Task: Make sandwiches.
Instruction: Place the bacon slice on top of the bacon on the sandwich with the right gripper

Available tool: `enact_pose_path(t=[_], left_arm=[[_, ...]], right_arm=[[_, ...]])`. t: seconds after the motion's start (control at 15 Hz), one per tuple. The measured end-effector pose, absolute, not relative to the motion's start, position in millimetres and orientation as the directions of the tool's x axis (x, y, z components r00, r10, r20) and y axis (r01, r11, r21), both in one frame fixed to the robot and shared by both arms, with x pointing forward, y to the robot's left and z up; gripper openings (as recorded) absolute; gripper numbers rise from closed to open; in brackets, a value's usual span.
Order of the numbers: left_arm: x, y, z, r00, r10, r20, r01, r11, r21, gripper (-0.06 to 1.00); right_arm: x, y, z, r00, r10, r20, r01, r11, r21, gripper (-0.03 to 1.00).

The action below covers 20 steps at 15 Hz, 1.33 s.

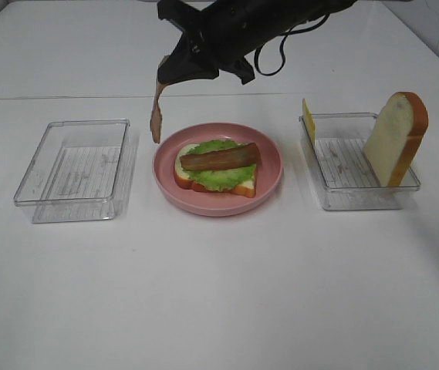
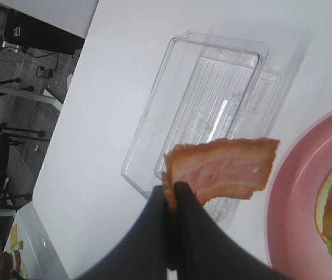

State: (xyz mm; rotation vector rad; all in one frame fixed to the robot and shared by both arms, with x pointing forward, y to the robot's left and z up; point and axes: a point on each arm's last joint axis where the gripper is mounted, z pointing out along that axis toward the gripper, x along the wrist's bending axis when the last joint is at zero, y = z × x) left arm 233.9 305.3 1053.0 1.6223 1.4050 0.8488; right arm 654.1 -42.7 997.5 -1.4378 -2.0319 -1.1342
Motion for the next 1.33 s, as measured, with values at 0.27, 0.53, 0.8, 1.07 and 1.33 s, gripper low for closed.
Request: enact_pose_path(t=[0.27,0.53,0.8,1.07,1.33], left_arm=[[233.9,305.3,1053.0,0.154,0.988,-0.019,0.443,-0.052,0.895,0.86],[233.9,305.3,1053.0,0.154,0.988,-0.019,0.443,-0.052,0.895,0.86],[233.9,305.3,1053.0,0.154,0.988,-0.019,0.443,-0.052,0.895,0.86],[233.9,305.3,1053.0,0.154,0.988,-0.019,0.443,-0.052,0.895,0.86],[233.9,305.3,1053.0,0.154,0.988,-0.019,0.443,-0.052,0.895,0.86]], right_arm=[[660.2,-39.5,963.3,-0.359,0.632,0.687,0.926,0.150,0.346,0.00],[661.6,-52.5,949.9,-0.299,0.773,0.559,0.945,0.159,0.286,0.00],[663.1,-63.4,942.1,-0.276,0.853,0.443,0.950,0.171,0.262,0.00],[661.9,-74.0,959.3,-0.289,0.895,0.341,0.937,0.191,0.293,0.00],[659.5,-75.0,958.4,-0.292,0.896,0.334,0.941,0.207,0.268,0.15]])
